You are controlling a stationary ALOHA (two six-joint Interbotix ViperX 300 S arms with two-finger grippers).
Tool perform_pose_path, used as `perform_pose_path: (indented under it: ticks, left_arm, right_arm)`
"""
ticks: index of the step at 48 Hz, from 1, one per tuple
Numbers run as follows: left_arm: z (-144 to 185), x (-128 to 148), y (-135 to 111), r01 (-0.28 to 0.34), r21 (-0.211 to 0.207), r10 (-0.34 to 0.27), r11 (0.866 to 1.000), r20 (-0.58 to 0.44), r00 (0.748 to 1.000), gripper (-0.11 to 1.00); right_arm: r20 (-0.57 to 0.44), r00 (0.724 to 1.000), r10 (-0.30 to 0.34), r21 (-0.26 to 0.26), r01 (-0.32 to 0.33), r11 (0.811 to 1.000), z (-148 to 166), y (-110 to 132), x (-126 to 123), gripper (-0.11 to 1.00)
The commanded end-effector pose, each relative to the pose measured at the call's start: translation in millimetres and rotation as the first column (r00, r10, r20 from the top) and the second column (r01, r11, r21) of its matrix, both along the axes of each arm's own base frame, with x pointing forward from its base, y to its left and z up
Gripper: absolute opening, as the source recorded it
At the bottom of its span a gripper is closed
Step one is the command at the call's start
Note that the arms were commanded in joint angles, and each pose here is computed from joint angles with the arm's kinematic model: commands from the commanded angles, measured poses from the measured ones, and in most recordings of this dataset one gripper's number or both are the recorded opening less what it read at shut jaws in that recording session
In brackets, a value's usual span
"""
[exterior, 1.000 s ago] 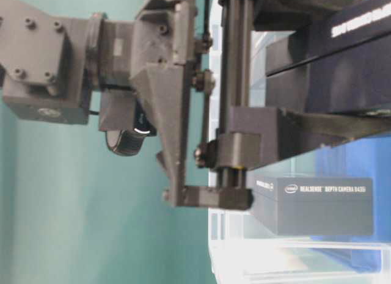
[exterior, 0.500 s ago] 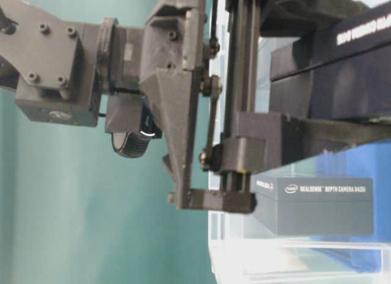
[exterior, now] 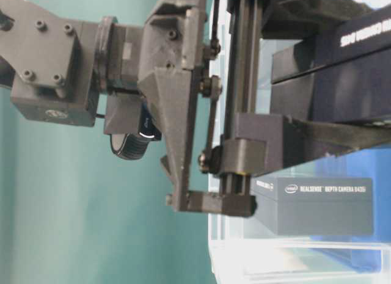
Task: Take out the box from the case.
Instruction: 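Lower the box onto the green cloth and open the right gripper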
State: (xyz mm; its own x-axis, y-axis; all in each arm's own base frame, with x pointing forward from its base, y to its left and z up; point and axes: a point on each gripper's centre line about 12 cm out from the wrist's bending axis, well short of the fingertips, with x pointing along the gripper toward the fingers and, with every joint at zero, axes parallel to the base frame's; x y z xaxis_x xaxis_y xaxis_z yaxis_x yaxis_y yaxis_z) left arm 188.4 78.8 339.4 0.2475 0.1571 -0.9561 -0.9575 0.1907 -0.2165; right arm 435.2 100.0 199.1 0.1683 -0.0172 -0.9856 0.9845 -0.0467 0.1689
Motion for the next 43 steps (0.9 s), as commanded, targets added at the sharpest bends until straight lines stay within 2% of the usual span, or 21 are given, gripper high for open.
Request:
perform_pose_path:
  ticks: [1, 11, 13, 17, 19, 43]
  left_arm:
    - [4.9, -0.8, 1.3, -0.004, 0.012, 0.004, 1.000, 0.017, 1.000, 0.92]
    - [4.9, -0.8, 1.1, -0.005, 0.010, 0.005, 1.000, 0.018, 1.000, 0.92]
    - [4.9, -0.8, 1.1, -0.005, 0.010, 0.005, 1.000, 0.018, 1.000, 0.92]
    - [4.9, -0.8, 1.3, -0.005, 0.011, 0.005, 1.000, 0.017, 1.000, 0.92]
    - [4.9, -0.8, 1.1, -0.005, 0.010, 0.005, 1.000, 0.018, 1.000, 0.92]
    - [5.4, -0.7, 1.1, -0.011, 0.009, 0.011, 1.000, 0.020, 1.000, 0.92]
  right_arm:
    - [0.052, 0.999, 0.003, 0.013, -0.004, 1.000, 20.0, 1.5, 0.4, 0.66]
    - [0.057, 0.998, 0.013, 0.010, -0.013, 1.000, 21.4, 1.3, 0.3, 0.67]
    - [0.058, 0.998, 0.014, 0.006, -0.014, 1.000, 22.7, 0.7, -0.2, 0.72]
    - [0.058, 0.998, 0.012, -0.007, -0.012, 1.000, 24.5, -1.0, -0.7, 0.89]
    - [0.057, 0.998, 0.011, -0.010, -0.011, 1.000, 25.6, -1.4, -1.0, 0.93]
    - [0.064, 0.998, 0.011, -0.012, -0.010, 1.000, 35.0, -3.3, -4.1, 0.91]
